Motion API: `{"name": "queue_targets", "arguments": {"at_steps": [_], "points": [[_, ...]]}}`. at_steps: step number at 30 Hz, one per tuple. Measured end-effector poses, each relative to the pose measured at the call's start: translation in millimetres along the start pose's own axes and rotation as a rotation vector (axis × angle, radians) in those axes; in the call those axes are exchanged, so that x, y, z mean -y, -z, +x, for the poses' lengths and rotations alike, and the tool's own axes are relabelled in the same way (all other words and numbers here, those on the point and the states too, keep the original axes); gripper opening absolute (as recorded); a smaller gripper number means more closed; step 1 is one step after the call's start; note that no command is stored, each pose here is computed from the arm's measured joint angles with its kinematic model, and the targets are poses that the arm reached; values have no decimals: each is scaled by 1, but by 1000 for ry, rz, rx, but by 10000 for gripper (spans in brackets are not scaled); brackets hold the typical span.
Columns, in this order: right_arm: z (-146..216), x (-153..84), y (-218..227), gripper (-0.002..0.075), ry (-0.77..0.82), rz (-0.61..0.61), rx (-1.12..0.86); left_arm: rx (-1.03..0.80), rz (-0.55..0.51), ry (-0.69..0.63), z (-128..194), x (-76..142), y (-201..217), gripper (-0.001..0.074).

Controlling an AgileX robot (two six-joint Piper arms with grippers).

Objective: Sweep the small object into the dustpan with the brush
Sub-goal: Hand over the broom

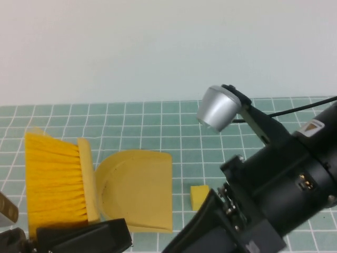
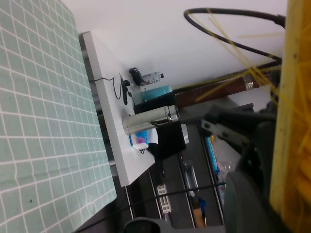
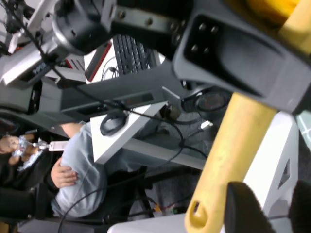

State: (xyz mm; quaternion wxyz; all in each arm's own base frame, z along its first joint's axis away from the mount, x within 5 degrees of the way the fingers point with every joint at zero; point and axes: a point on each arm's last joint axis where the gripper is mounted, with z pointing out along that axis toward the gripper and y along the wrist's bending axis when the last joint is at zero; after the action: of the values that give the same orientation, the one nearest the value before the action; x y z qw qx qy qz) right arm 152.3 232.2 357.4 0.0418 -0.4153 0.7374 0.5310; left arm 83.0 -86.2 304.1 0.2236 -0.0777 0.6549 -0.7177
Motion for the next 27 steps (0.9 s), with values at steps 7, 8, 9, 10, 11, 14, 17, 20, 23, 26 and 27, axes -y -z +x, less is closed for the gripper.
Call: {"name": "queue_targets", "arguments": {"at_steps": [7, 8, 9, 10, 11, 14, 17, 20, 23, 26, 27], "points": [[9, -16, -17, 242, 32, -41, -67, 18, -9, 30, -2, -1, 0, 0], [11, -18, -21, 248, 33, -48, -83, 21, -10, 30, -2, -1, 0, 0], [12, -19, -24, 254, 34, -55, -95, 26, -13, 27, -2, -1, 0, 0], [13, -19, -26, 260, 35, -60, -106, 31, -15, 22, -3, -1, 0, 0], [13, -19, -26, 263, 35, -61, -108, 40, -20, 15, -4, -2, 0, 0], [15, -17, -28, 266, 41, -44, -120, 67, -34, -6, -6, -3, 0, 0], [12, -14, -29, 267, 8, -13, -87, 70, -31, -14, -7, 0, 0, 0], [8, -10, -33, 270, -44, -46, -70, 70, -14, -42, -9, 9, -2, 0], [3, -7, -38, 312, -95, -139, -68, 62, 13, -76, -11, 22, -3, 0], [-2, -8, -40, 394, -121, -226, -39, 52, 34, -101, -12, 32, -5, 0], [-3, -10, -40, 417, -119, -247, -30, 50, 39, -104, -12, 34, -5, 0]]}}
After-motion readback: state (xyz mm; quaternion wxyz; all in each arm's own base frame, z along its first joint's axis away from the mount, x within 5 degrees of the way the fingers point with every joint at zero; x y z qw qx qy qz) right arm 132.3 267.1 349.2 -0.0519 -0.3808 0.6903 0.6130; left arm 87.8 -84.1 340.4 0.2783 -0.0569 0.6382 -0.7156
